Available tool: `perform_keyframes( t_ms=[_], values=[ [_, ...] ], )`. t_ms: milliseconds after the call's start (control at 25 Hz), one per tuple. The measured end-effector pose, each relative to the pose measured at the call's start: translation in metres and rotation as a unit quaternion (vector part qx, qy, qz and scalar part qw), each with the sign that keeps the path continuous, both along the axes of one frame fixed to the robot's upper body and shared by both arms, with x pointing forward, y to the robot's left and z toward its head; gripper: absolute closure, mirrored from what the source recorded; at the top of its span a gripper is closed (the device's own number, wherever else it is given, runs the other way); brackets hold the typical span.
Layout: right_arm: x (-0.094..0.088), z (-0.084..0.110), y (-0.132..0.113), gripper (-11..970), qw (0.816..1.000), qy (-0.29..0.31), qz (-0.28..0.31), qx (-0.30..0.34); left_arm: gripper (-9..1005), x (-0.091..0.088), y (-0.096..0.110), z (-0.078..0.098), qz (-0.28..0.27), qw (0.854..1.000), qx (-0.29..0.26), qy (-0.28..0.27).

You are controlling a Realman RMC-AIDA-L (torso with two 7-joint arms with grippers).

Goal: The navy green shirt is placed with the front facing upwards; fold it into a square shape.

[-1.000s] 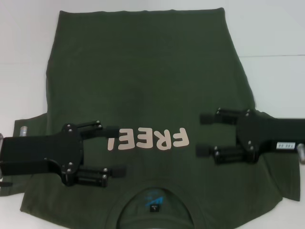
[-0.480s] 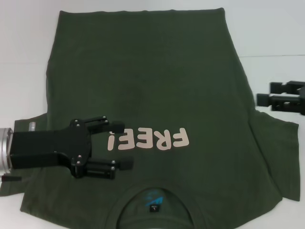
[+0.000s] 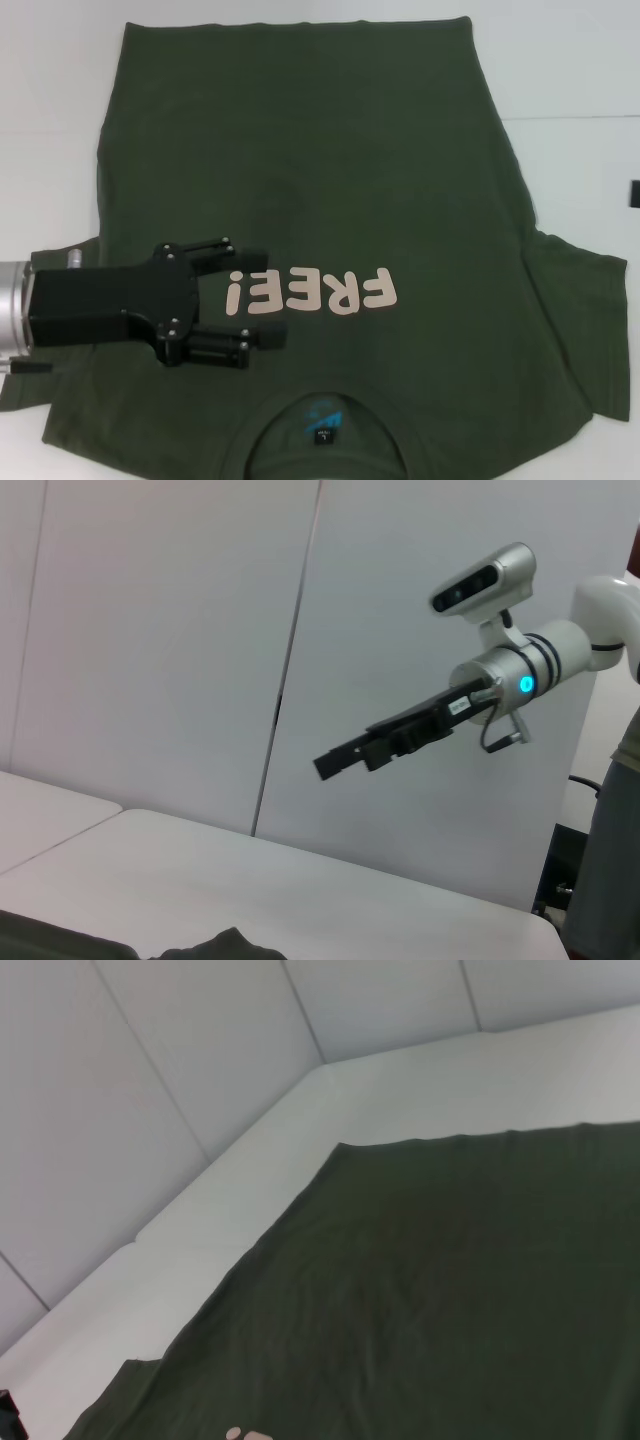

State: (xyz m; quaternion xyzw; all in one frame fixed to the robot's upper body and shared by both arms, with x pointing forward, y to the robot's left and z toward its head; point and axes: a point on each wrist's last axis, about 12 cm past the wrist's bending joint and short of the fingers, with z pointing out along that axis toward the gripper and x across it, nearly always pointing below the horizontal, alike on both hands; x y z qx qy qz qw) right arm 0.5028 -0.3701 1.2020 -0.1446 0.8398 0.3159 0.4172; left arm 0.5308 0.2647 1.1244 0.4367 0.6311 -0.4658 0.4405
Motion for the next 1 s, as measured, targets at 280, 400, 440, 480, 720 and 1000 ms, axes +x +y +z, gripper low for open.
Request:
perform_keyframes(
  t_ms=[280,400,440,480,720,1000],
  values=[
    [-0.019,-0.005,-0.019,40,0.994,0.091,-0.051,-0.008,71,0.002,-0.001,0.0,0.003,1.0,0.002,0.001],
    [-0.025,-0.012,-0.021,39,0.988,0.138,-0.066,-0.006,71,0.002,-0.001,0.0,0.003,1.0,0.003,0.001],
    [-0.026,-0.015,-0.022,39,0.986,0.153,-0.072,-0.009,71,0.002,-0.001,0.0,0.003,1.0,0.003,0.001],
    [-0.027,-0.017,-0.024,39,0.983,0.167,-0.078,-0.013,71,0.002,-0.001,0.0,0.003,1.0,0.004,0.001],
    [-0.027,-0.027,-0.029,41,0.965,0.236,-0.108,-0.038,72,0.004,-0.003,-0.002,0.004,1.0,0.013,0.001],
    [-0.02,-0.037,-0.033,44,0.953,0.279,-0.118,-0.03,73,0.004,-0.007,-0.004,-0.006,1.0,0.021,0.004]
  ],
)
